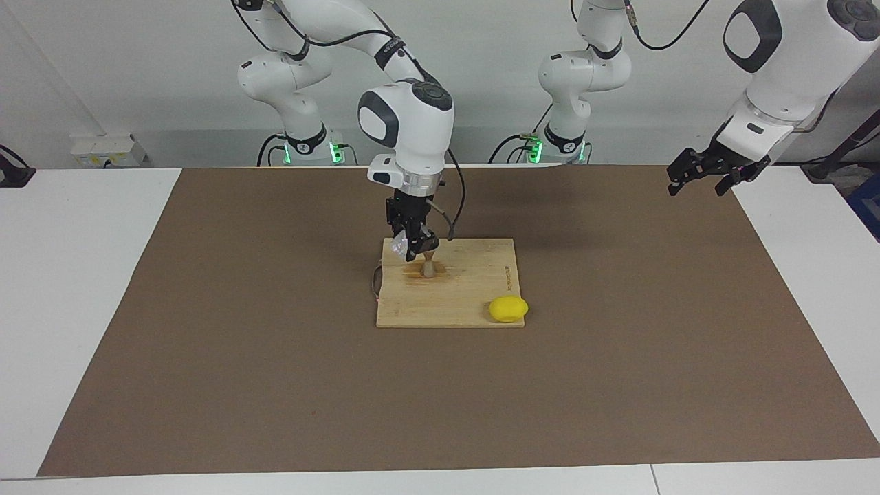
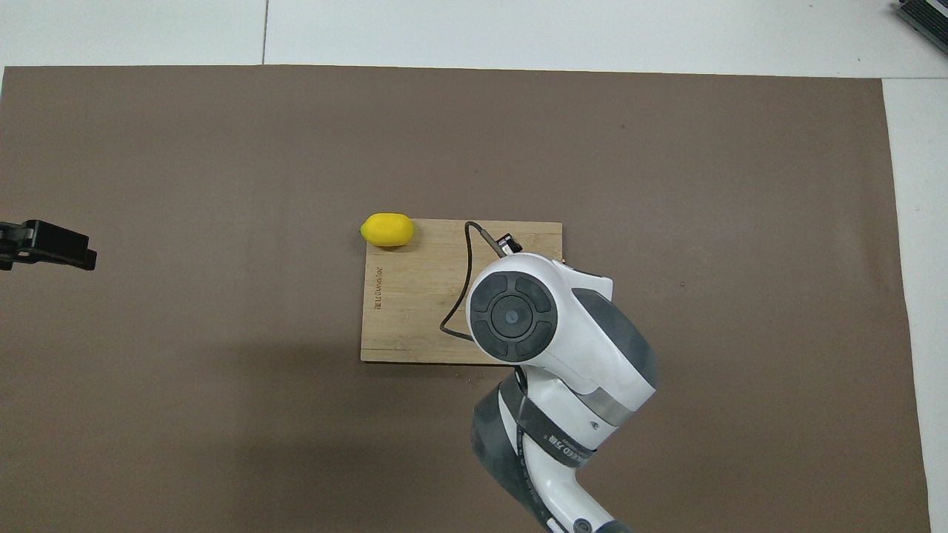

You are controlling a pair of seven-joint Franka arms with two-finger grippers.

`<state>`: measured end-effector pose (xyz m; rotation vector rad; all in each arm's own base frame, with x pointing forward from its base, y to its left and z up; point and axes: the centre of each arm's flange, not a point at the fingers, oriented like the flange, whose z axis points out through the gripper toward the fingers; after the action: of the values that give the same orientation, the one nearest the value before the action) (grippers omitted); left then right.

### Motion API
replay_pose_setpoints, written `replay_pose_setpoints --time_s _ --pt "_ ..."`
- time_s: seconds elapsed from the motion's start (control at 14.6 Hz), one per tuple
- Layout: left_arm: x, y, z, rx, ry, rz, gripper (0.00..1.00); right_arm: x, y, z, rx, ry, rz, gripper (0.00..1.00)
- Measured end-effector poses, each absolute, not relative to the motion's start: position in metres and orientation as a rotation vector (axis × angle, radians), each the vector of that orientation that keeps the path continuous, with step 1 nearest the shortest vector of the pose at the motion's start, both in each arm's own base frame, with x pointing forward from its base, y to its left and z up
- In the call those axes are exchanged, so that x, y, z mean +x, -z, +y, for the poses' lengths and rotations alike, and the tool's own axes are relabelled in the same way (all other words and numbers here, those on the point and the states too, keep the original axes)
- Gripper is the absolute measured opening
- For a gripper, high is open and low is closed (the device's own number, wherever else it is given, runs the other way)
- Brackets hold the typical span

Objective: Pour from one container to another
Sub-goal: 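Tilt the clear glass over the dark cup with the right gripper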

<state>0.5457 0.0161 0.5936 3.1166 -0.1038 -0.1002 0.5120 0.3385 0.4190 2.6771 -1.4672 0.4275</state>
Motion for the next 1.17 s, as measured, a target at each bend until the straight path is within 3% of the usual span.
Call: replay_pose_setpoints --time_s 1.17 --pt "0.545 -0.596 0.004 3.120 0.091 -0.085 1.00 0.516 -0.422 0.333 2.661 -0.212 -1.669 0.51"
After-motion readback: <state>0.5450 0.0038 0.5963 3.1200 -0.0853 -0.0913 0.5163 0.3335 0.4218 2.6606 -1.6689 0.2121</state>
